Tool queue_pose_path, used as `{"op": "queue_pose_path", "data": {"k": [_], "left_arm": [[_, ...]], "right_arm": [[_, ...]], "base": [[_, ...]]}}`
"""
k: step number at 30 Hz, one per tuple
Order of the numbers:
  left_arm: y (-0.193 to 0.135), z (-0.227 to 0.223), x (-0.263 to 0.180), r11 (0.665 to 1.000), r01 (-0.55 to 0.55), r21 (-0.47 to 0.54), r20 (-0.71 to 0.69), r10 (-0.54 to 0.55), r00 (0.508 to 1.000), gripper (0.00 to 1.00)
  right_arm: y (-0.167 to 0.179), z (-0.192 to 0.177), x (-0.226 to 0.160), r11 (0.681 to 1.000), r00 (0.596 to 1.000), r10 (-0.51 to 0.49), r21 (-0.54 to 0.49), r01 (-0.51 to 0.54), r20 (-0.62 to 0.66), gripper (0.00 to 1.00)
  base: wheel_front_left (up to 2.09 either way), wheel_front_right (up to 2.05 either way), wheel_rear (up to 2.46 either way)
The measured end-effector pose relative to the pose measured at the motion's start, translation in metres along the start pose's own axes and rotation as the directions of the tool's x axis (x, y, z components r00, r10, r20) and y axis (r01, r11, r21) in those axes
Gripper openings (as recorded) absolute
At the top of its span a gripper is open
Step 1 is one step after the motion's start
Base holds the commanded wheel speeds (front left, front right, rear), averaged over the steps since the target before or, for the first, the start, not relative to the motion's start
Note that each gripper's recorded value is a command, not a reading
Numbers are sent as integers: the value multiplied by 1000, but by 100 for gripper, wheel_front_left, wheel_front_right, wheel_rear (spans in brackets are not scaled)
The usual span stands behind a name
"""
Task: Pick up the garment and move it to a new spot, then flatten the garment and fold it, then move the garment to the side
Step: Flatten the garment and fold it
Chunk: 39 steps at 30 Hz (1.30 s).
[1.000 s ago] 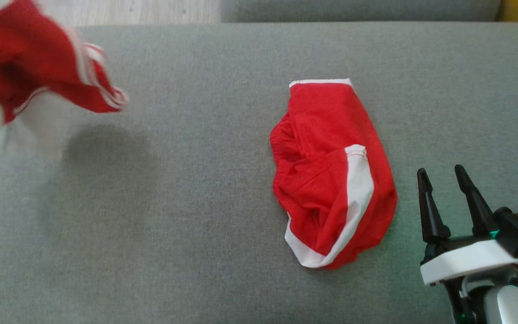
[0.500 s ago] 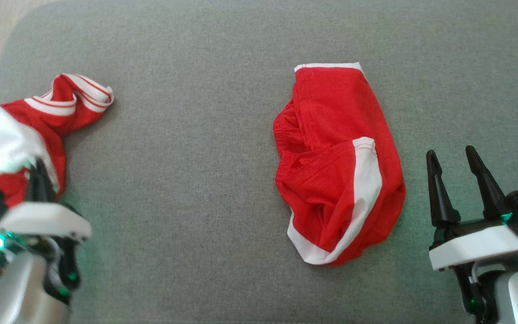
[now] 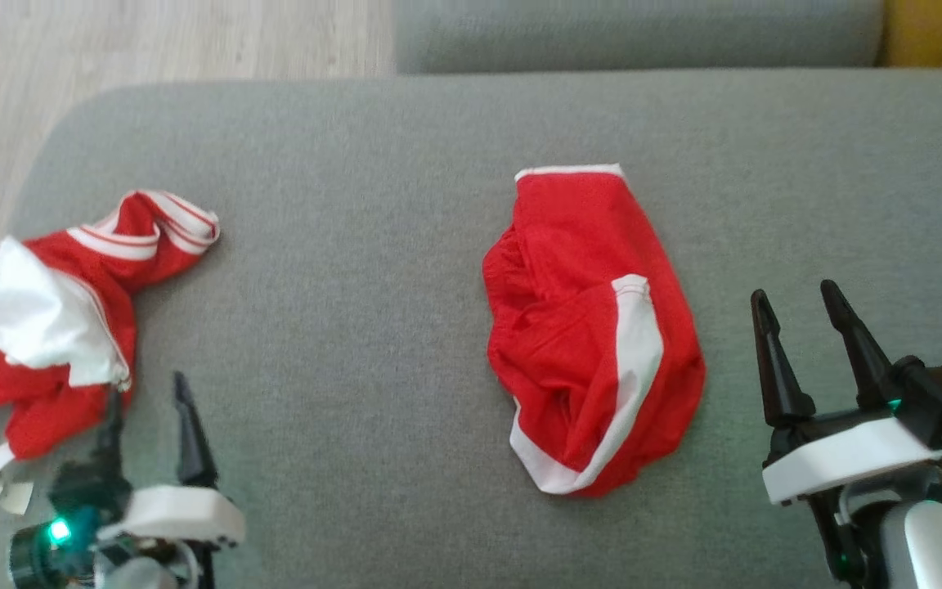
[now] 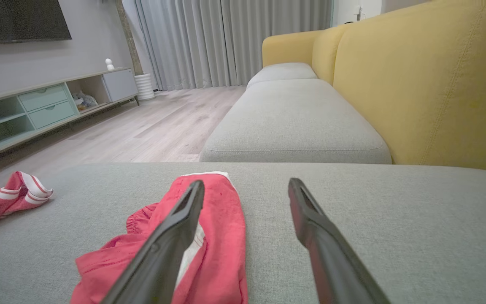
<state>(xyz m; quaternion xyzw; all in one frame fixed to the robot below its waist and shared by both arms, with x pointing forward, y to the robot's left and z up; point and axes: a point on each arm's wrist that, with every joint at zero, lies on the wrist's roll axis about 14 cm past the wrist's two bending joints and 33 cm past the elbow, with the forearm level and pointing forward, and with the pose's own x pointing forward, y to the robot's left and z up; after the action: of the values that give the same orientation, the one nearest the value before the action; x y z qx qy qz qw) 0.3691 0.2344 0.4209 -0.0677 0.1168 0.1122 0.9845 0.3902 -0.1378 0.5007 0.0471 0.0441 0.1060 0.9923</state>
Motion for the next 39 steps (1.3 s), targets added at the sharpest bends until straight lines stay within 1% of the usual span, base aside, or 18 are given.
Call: {"op": "queue_pose_path", "data": {"k": [3,7,10,14,22,33,36,39], "left_arm": [[-17,14,-11,998,52,41,60,-54,997,100],[-42,37,-21,989,122,89,144,-134,980,100],[-61,44,-26,974,182,136,152,-202,968,100],[-75,50,-28,961,229,154,141,-251,958,100],[-80,53,-25,958,241,156,128,-262,957,100],[-77,51,-23,963,224,153,124,-244,962,100],[-77,50,-24,963,223,152,119,-242,963,100],[-76,46,-23,963,223,151,109,-241,964,100]], "right_arm": [[0,10,-8,1000,1000,-6,-9,6,28,100],[-2,9,-21,1000,1000,-21,-21,22,19,100],[-5,11,-25,999,999,-31,-32,32,17,100],[-7,12,-28,998,999,-43,-41,43,11,100],[-12,4,-33,998,998,-60,-35,60,-13,100],[-11,0,-29,998,998,-54,-33,53,-26,100],[-7,-4,-27,999,998,-39,-35,38,-45,100],[7,-19,-21,1000,992,19,-17,-21,-123,100]], "base": [[0,0,0],[0,0,0],[0,0,0],[0,0,0],[0,0,0],[0,0,0],[0,0,0],[0,0,0]]}}
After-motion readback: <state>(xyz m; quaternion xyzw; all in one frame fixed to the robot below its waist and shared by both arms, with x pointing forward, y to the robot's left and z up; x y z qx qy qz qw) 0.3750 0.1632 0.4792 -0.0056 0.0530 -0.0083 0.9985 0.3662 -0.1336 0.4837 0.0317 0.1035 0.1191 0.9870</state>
